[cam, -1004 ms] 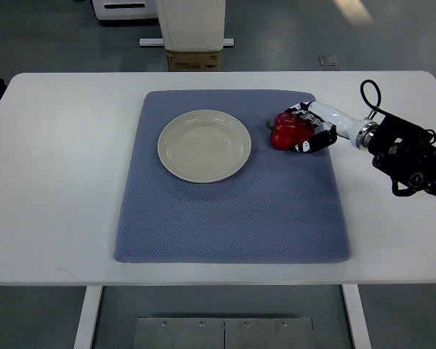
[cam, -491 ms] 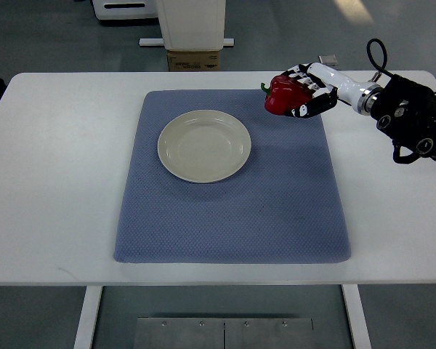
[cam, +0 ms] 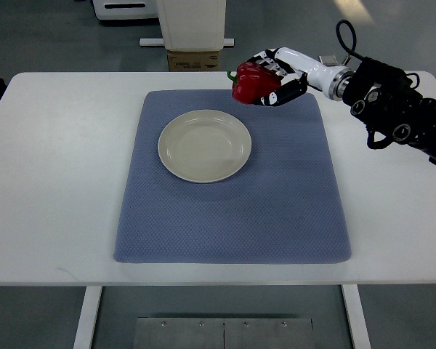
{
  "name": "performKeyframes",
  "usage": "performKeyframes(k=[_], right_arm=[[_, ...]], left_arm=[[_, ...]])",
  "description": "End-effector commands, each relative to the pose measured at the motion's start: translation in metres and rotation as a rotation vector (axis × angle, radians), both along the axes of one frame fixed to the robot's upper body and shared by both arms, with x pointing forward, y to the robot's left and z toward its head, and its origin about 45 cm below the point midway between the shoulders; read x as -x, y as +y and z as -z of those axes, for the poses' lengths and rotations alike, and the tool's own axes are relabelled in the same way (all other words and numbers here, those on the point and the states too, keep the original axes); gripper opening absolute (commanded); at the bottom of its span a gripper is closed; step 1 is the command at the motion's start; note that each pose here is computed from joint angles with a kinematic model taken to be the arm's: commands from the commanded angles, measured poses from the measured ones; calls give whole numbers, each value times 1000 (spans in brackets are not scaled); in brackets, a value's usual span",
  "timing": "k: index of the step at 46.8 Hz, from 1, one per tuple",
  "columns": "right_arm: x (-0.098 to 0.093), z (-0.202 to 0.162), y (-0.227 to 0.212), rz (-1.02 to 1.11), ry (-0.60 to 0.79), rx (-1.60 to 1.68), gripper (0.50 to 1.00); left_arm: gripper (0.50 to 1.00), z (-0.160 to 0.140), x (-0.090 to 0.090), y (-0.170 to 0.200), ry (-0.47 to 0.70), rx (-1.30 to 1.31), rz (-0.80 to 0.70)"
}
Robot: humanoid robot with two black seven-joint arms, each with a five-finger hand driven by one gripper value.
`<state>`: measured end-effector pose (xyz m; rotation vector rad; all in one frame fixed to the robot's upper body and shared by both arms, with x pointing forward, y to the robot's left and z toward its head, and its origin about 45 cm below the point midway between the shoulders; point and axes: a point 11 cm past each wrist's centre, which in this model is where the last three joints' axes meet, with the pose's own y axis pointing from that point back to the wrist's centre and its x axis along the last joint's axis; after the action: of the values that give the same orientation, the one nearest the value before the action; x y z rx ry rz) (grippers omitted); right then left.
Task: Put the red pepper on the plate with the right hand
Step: 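Carry the pepper over the cream plate and lower it onto it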
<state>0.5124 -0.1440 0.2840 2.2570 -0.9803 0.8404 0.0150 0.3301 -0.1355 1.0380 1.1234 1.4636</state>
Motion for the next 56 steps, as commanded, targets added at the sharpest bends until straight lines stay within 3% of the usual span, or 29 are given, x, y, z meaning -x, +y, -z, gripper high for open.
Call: performKeyframes(k=[1,14,28,56], right_arm=[[2,-3,16,-30,-6,-8,500],[24,1,65,-158,23,-46,500],[39,14,88,-214,50,-70,500],[45,48,76,-159,116,-27,500]], left_arm=[[1000,0,0,0,1,0,-1],[1000,0,0,0,1,0,-1],[1000,0,0,0,1,0,-1],[1000,0,0,0,1,0,-1]])
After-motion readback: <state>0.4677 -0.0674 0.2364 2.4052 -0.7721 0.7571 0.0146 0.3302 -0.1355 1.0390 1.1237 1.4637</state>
